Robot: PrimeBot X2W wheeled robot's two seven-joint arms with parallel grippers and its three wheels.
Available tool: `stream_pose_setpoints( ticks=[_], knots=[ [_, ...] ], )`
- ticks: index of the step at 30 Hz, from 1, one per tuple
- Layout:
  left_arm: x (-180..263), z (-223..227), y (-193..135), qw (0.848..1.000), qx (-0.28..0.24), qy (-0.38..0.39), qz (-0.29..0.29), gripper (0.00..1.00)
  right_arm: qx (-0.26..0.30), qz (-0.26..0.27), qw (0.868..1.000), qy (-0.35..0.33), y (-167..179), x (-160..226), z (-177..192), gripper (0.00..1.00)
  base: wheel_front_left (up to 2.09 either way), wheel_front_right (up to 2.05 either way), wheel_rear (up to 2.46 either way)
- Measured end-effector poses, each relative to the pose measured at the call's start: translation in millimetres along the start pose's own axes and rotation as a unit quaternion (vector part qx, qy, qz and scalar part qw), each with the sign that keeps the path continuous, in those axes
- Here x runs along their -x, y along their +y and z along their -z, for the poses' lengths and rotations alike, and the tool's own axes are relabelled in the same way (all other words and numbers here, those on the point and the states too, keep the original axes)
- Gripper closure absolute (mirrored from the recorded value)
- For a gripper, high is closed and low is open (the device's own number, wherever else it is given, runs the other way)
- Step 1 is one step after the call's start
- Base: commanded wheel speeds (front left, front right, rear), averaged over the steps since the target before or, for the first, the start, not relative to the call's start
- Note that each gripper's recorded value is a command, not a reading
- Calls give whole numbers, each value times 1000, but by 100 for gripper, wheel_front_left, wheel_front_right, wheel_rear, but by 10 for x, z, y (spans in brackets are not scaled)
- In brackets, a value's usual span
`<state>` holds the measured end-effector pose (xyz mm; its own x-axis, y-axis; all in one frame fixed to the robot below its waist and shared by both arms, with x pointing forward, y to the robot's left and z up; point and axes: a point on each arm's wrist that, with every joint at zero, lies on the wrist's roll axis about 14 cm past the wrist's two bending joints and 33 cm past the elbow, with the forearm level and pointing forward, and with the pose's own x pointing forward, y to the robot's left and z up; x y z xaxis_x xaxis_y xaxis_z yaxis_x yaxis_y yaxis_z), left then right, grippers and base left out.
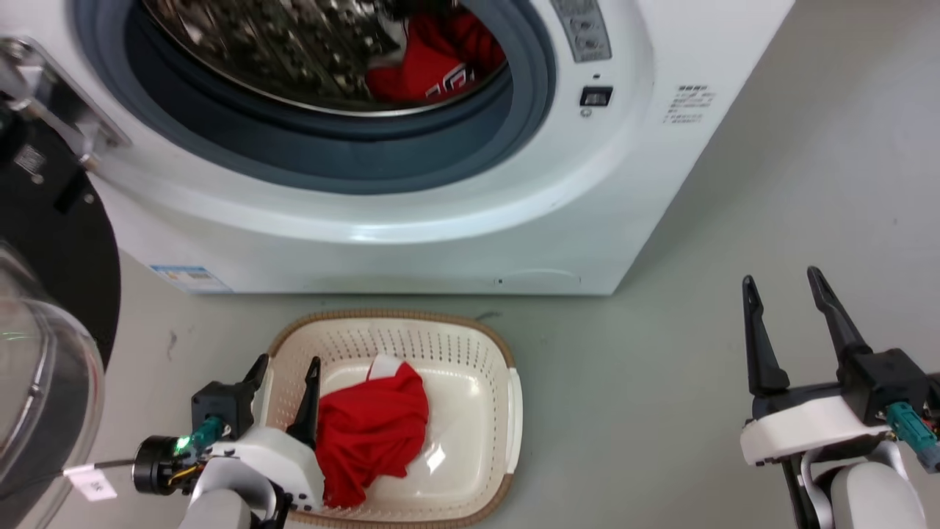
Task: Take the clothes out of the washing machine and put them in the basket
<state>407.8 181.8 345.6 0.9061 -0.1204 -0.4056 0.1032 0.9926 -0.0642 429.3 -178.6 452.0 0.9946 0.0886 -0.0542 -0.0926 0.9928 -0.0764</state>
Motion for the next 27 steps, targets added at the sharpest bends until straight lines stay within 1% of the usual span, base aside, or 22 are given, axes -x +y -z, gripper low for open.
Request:
stream_pose_setpoints(
  ticks=[3, 5, 11, 16, 18, 23, 27],
  knots=[
    [122, -207, -30, 999, -6, -37, 2, 0, -4, 5, 1000, -11, -25, 81, -97, 0, 0, 0, 0],
    [238, -372, -115, 998, -15, -67, 13, 0, -8, 5, 1000, -15, -13, 169, -149, 0, 0, 0, 0],
    [484, -589, -235, 993, -22, -112, 28, 0, -13, 1, 1000, -21, 35, 356, -211, 0, 0, 0, 0],
    [681, -765, -336, 988, -27, -149, 40, 0, -24, 8, 999, -35, 7, 497, -310, 0, 0, 0, 0],
    [763, -890, -403, 983, -37, -171, 50, 0, -27, 9, 999, -41, 9, 581, -350, 0, 0, 0, 0],
    [775, -1058, -519, 976, -58, -194, 75, 0, -31, 20, 998, -49, -53, 667, -401, 0, 0, 0, 0],
    [643, -1205, -605, 971, -75, -205, 100, 0, -35, 32, 998, -46, -119, 714, -373, 0, 0, 0, 0]
  ],
)
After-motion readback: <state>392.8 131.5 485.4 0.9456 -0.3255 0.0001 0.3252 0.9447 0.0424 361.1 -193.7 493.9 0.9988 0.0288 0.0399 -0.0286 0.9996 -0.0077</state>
